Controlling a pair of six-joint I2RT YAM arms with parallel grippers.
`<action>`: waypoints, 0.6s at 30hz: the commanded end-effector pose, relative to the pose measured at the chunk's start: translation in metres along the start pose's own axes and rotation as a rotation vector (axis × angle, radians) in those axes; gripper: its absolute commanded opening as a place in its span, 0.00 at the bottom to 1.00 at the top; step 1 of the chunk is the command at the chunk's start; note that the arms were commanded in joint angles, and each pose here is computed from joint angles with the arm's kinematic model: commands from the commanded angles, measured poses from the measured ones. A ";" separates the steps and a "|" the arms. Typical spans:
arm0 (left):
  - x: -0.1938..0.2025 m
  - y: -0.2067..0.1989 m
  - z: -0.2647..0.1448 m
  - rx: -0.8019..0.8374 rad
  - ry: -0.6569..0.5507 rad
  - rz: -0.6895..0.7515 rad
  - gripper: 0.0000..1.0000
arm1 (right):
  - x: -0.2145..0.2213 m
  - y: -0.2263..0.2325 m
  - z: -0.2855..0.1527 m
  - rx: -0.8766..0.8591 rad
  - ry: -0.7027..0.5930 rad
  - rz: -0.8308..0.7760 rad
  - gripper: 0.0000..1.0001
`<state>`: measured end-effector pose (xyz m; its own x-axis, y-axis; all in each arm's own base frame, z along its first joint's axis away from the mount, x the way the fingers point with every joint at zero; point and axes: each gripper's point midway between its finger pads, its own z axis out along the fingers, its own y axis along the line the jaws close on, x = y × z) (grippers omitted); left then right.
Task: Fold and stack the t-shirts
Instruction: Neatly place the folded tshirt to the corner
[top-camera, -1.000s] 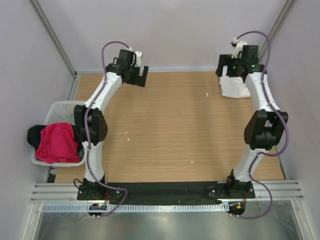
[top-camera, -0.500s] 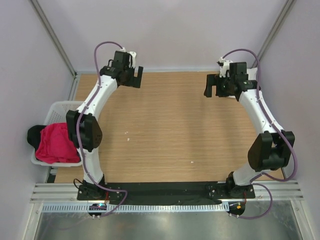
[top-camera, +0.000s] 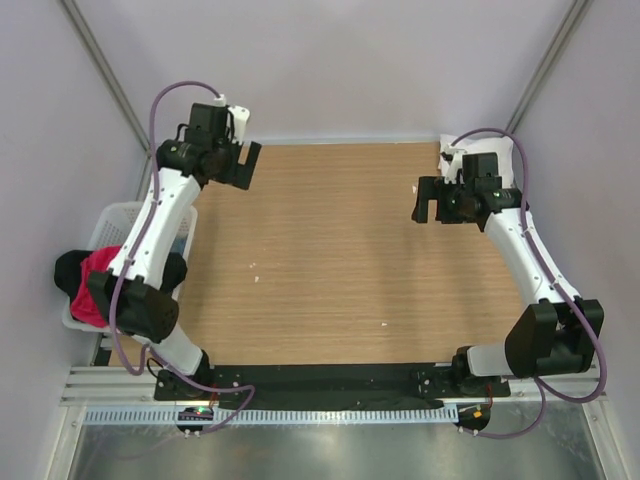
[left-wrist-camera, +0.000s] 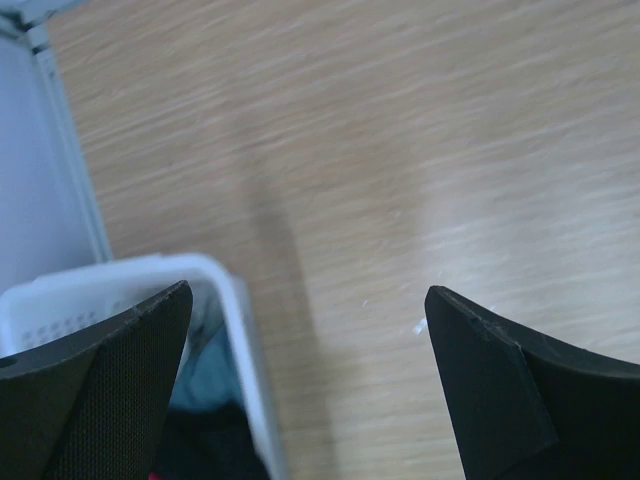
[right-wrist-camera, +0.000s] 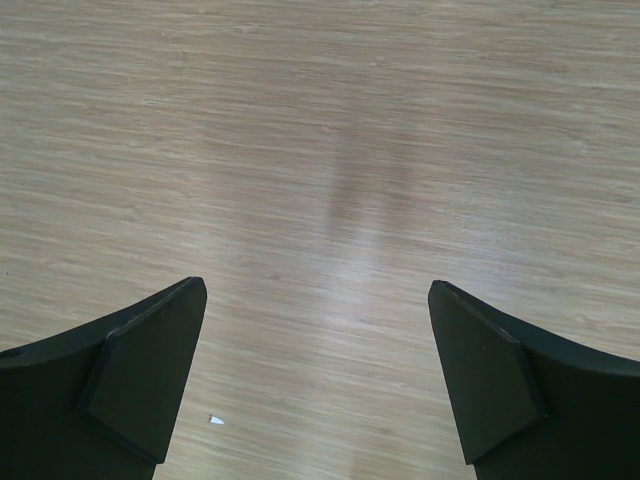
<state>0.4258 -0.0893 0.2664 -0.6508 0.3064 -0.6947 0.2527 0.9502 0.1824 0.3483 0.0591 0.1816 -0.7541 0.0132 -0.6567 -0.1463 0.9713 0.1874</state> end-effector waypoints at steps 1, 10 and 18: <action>0.028 0.030 -0.042 -0.086 0.046 0.114 1.00 | -0.013 -0.003 -0.003 0.029 -0.045 0.034 1.00; 0.047 0.056 -0.108 -0.175 0.016 0.213 1.00 | -0.015 -0.018 -0.014 0.144 -0.088 0.127 1.00; 0.107 0.067 -0.120 -0.256 0.134 0.258 1.00 | 0.026 -0.015 -0.034 0.137 -0.120 0.138 1.00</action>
<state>0.3071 -0.0025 0.2912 -0.6639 0.5102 -0.5467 0.2619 0.8434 0.4691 0.3146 0.0407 0.1777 -0.7196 0.1419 -0.6797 0.0204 0.9828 0.1835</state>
